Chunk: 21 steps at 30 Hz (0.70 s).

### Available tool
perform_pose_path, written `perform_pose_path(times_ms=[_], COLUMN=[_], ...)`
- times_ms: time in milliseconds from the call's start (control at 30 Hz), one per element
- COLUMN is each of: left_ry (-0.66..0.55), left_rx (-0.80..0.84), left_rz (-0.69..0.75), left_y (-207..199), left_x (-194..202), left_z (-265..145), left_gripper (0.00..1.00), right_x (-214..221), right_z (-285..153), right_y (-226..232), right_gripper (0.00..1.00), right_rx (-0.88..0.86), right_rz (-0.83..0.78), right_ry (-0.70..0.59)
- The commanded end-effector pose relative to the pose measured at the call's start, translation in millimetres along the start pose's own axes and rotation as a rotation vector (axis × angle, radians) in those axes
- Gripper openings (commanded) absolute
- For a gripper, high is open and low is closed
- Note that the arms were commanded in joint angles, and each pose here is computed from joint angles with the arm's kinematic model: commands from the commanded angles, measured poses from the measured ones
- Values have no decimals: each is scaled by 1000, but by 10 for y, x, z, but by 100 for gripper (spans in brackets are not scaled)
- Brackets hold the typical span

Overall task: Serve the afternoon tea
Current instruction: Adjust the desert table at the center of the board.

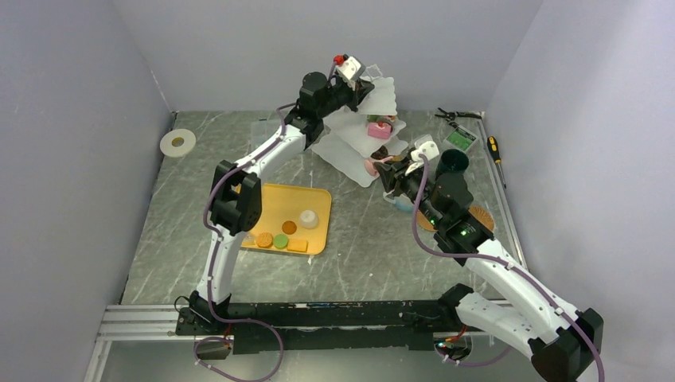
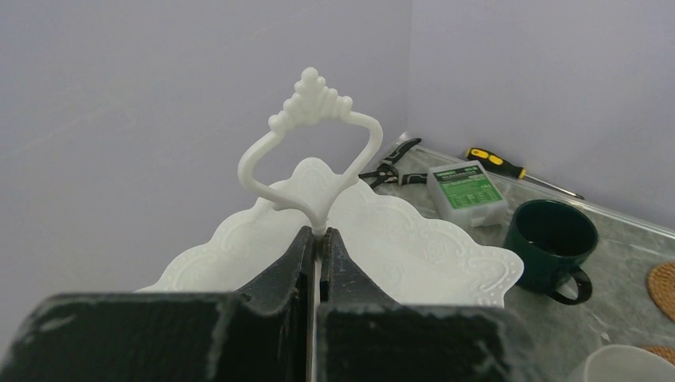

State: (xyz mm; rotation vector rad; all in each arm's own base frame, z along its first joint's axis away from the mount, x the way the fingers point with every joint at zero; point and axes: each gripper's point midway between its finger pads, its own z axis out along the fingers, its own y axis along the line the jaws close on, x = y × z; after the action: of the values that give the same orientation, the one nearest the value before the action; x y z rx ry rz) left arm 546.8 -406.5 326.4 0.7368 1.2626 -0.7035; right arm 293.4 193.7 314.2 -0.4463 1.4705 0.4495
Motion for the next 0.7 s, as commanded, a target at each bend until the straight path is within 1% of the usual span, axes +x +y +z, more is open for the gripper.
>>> perform_pose_path(times_ms=[0, 100, 167, 233, 500, 667], left_ry=[-229, -217, -214, -206, -177, -152], left_rx=[-126, -188, -213, -220, -306, -327], left_rz=[142, 182, 182, 170, 138, 86], left_y=[143, 110, 43, -4, 66, 82], left_x=[-1205, -1225, -1241, -1217, -1258, -1156], left_z=[-146, -178, -189, -191, -300, -348], left_gripper=[3, 3, 3, 3, 3, 3], right_x=[-252, -261, -273, -288, -269, -240], right_z=[-45, -43, -39, -42, -40, -16], right_y=[-14, -14, -10, 0, 15, 16], right_gripper=[39, 39, 39, 39, 39, 39], right_rx=[5, 5, 2, -3, -10, -10], right_rz=[9, 7, 7, 9, 13, 13], right_ry=[-70, -73, -76, -81, -75, -68])
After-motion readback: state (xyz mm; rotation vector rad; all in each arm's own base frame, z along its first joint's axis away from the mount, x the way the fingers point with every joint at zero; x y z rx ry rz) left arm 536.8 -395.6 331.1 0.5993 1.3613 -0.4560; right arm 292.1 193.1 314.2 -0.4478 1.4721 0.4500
